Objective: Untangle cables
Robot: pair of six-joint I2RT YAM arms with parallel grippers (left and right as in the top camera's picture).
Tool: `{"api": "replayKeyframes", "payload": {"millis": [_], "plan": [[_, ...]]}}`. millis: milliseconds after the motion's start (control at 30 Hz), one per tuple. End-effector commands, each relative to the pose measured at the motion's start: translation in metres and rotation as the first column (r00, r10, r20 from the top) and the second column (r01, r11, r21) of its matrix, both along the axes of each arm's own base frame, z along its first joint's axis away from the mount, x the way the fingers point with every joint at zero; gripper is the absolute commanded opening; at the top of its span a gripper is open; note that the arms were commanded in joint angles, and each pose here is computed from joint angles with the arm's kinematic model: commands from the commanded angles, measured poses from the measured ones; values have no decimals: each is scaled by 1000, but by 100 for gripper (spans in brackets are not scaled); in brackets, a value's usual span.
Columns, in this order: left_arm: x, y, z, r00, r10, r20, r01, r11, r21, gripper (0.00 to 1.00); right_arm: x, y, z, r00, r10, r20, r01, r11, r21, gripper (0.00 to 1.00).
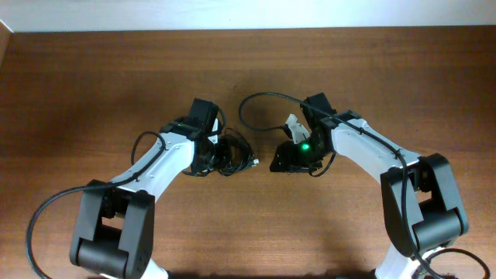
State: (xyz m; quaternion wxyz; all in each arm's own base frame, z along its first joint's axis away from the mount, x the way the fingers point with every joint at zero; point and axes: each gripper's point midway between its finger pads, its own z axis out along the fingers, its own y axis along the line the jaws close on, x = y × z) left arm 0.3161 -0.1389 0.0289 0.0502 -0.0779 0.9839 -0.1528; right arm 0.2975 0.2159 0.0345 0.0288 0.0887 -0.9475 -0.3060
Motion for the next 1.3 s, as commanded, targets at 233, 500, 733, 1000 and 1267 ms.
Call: {"api": "replayKeyframes", "payload": {"millis": [233,500,733,1000,1267], "plan": [[-21,43,-29,998,-53,-26,58,969,238,18,-2,2,6,1000,13,22,-13,1000,7,55],[-31,40,-30,996,-54,-70,68,975,210,15,-1,3,7,1000,13,25,-14,1000,11,55],[-14,5,-2,991,68,-116,-83,989,-121,27,37,17,17,978,6,208,-22,997,77,55],[-4,16,-14,981,182,-60,-182,983,12,18,53,23,23,958,-2,287,-30,994,106,54],[-14,40,-31,982,186,-15,-179,965,192,22,45,21,20,968,3,249,-27,995,96,54]]}}
